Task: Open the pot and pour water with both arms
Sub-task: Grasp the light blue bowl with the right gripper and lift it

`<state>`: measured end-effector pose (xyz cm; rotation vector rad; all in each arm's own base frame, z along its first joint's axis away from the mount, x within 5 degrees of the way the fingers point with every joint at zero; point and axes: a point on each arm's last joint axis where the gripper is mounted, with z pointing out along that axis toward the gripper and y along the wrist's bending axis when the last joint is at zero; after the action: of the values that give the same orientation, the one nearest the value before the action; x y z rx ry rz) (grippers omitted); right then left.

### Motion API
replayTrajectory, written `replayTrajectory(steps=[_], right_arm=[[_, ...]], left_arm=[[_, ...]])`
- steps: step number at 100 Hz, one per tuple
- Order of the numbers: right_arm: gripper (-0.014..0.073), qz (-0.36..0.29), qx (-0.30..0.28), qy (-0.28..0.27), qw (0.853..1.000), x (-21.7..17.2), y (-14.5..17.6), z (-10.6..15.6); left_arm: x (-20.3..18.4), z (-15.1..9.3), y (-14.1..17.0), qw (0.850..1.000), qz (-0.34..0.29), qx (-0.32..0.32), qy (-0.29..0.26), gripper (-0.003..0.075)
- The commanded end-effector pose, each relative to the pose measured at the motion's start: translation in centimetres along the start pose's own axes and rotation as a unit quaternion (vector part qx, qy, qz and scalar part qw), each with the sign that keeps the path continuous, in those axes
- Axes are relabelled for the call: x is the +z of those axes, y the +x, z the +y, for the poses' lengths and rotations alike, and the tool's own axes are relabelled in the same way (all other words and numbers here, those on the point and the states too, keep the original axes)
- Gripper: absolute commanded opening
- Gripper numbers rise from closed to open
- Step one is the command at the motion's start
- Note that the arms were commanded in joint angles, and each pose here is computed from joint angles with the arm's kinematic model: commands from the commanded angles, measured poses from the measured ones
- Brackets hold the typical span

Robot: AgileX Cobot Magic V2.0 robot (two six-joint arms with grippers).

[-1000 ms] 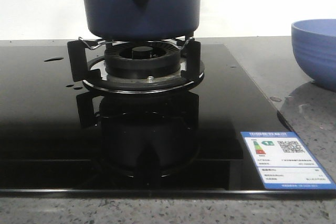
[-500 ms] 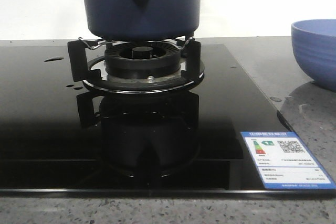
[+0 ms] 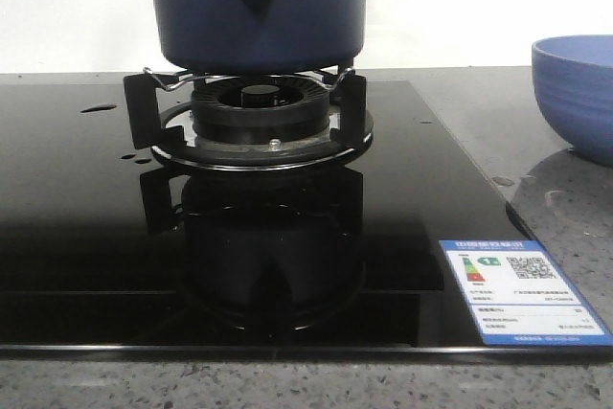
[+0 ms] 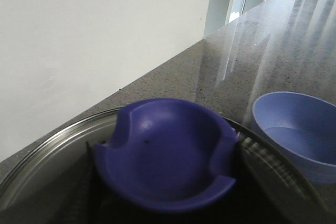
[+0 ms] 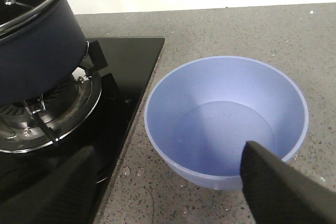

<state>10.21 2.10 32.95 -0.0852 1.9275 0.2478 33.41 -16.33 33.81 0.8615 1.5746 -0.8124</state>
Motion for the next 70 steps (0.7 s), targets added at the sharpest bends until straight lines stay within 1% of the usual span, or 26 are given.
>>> replayTrajectory(steps=[1, 18, 33, 52, 70], right_arm=[[0.0507, -0.043, -0.007, 0.002, 0.999, -0.2, -1.6, 0.1], [0.0507, -0.043, -0.007, 0.002, 0.999, -0.2, -1.6, 0.1], [0.0507, -0.043, -0.007, 0.002, 0.999, -0.2, -1.6, 0.1], [0.0507, -0.04, -0.007, 0.001, 0.999, -0.3, -1.6, 0.1], [0.0507, -0.019, -0.025, 0.006, 1.0, -0.3, -2.8, 0.2]], left_arm=[[-0.7, -0.8, -2.7, 0.999, -0.051, -0.01, 0.005, 0.0317], [-0.8, -1.1, -3.6, 0.998, -0.064, 0.0, 0.026, 0.0314], [-1.5, -1.7, -5.8, 0.995, -0.09, 0.026, 0.033, 0.0314], [-3.5, -2.0, -8.6, 0.991, -0.116, 0.06, 0.012, 0.0314], [-6.7, -1.0, -9.9, 0.989, -0.131, 0.064, -0.032, 0.0314]])
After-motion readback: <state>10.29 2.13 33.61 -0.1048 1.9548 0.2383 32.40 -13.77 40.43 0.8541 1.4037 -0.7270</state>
